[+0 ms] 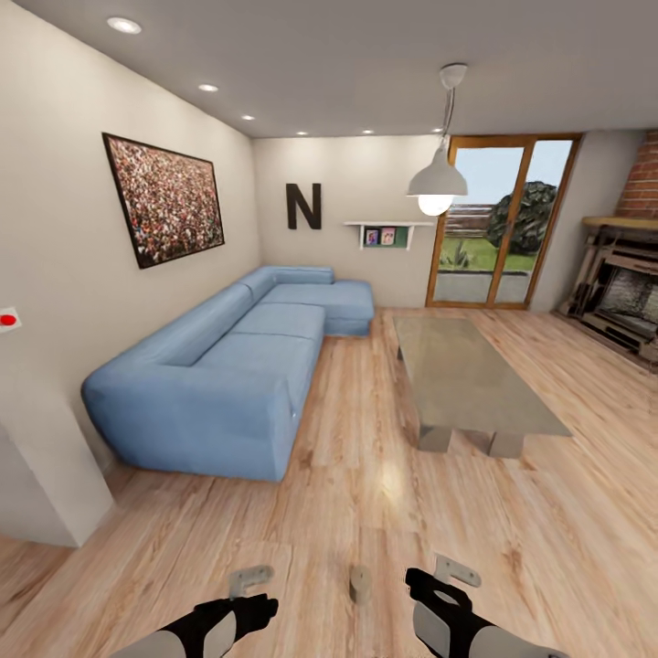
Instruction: Place each of the two pumpkins and all three candles from the living room inside a cabinet in the living room (use any cabinet), then make sure every cabinet is closed, and position the cauldron so it is next to a table in the living room.
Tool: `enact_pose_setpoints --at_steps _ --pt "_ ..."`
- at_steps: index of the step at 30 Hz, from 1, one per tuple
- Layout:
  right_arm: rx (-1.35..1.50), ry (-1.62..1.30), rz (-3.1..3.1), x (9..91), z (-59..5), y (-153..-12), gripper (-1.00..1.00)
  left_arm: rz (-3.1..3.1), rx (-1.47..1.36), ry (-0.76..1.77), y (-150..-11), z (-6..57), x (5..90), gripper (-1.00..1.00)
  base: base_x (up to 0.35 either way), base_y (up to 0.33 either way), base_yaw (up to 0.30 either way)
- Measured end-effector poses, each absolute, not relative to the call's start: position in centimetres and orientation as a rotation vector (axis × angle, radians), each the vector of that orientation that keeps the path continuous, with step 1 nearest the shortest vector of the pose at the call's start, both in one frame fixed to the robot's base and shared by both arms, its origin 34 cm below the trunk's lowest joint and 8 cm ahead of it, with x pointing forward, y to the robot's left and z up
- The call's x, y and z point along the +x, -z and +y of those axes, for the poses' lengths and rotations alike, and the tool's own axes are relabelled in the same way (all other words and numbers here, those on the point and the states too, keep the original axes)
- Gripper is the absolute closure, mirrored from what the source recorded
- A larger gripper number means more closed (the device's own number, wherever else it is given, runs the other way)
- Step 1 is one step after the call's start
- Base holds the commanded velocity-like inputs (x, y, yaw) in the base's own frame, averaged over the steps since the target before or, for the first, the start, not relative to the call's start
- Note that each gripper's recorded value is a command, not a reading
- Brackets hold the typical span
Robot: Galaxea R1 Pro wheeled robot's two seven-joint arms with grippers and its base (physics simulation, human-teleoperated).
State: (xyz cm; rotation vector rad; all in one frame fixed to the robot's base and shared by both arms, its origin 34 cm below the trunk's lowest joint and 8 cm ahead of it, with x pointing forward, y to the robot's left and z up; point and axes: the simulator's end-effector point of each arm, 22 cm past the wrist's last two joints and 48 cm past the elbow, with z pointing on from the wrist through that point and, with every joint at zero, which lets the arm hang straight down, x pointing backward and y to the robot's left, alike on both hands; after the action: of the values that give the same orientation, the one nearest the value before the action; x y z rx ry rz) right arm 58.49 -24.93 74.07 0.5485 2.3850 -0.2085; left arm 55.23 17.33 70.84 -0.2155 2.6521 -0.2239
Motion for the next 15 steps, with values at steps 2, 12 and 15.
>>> enact_pose_setpoints --at_steps 2,12,15 --pt "0.549 0.209 2.385 58.49 -24.95 -74.07 -1.00 2.652 -0.216 0.223 -70.83 17.38 55.23 -1.00 0.000 0.000 -0.266" --pt "0.548 0.209 2.384 58.50 -24.96 -74.07 -1.00 2.652 -0.216 0.222 -70.83 17.43 55.23 -1.00 0.000 0.000 -0.266" --pt "0.549 0.210 2.384 58.47 -24.99 -74.06 -1.00 2.652 -0.216 0.223 -70.83 17.39 55.23 -1.00 0.000 0.000 -0.266"
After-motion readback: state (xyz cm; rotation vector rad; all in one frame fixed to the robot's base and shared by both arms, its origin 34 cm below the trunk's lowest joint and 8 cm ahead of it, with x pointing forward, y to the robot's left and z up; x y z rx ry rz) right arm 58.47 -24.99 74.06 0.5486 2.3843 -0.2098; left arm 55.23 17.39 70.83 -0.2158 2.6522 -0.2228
